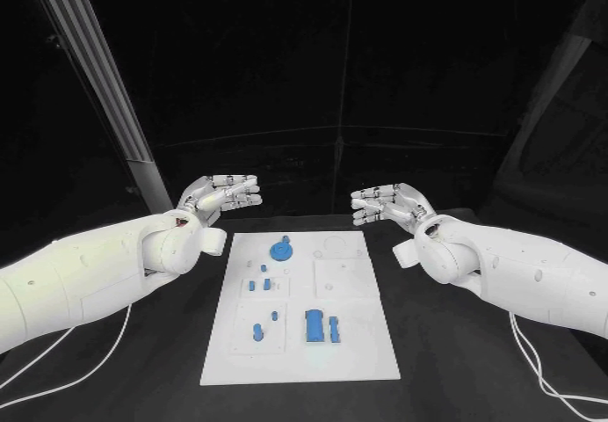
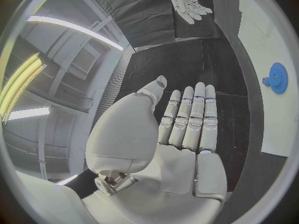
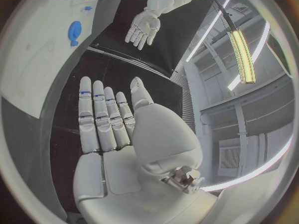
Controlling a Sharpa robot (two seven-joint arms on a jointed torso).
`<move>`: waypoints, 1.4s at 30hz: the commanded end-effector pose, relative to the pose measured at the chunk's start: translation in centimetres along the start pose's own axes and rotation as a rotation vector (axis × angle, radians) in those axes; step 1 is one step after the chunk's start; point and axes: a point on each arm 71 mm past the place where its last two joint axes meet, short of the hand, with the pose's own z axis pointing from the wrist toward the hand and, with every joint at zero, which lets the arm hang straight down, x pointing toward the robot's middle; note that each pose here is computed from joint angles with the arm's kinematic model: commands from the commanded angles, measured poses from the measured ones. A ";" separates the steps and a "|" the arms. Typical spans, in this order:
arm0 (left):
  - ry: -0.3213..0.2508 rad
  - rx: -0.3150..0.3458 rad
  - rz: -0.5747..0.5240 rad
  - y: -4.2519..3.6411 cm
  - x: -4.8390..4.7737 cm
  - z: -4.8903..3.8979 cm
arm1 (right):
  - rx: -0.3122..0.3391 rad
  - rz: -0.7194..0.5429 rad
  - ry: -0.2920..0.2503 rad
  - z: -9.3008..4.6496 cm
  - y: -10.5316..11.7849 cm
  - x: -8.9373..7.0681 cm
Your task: Assemble the parts on the task board
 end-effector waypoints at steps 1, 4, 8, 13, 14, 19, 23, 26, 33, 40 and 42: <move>-0.030 0.032 -0.036 -0.10 -0.34 0.27 | -0.068 0.074 -0.008 0.5 0.4 -0.2; -0.042 0.030 -0.032 0.08 -0.40 0.43 | -0.071 0.074 -0.008 0.8 0.3 -0.2; -0.025 0.004 -0.009 0.39 -0.12 0.25 | -0.025 0.029 -0.023 0.6 -0.1 -0.1; -0.047 0.004 0.000 0.86 0.52 -0.32 | -0.029 0.049 -0.054 0.2 0.1 0.6; -0.057 0.004 0.004 1.07 0.83 -0.60 | -0.030 0.058 -0.069 0.0 0.2 0.9; -0.105 0.010 0.027 1.85 2.32 -2.05 | -0.028 0.100 -0.141 -1.2 0.7 2.5; -0.155 0.021 0.053 2.31 3.84 -3.69 | -0.012 0.135 -0.210 -2.6 1.1 4.0; -0.188 0.031 0.070 2.43 4.80 -4.82 | 0.003 0.152 -0.247 -3.4 1.4 4.8; -0.241 0.052 0.099 2.34 6.29 -6.74 | 0.029 0.172 -0.296 -4.7 1.8 6.0; -0.253 0.057 0.106 2.27 6.61 -7.17 | 0.031 0.173 -0.300 -4.8 1.8 6.1; -0.253 0.057 0.106 2.27 6.61 -7.17 | 0.031 0.173 -0.300 -4.8 1.8 6.1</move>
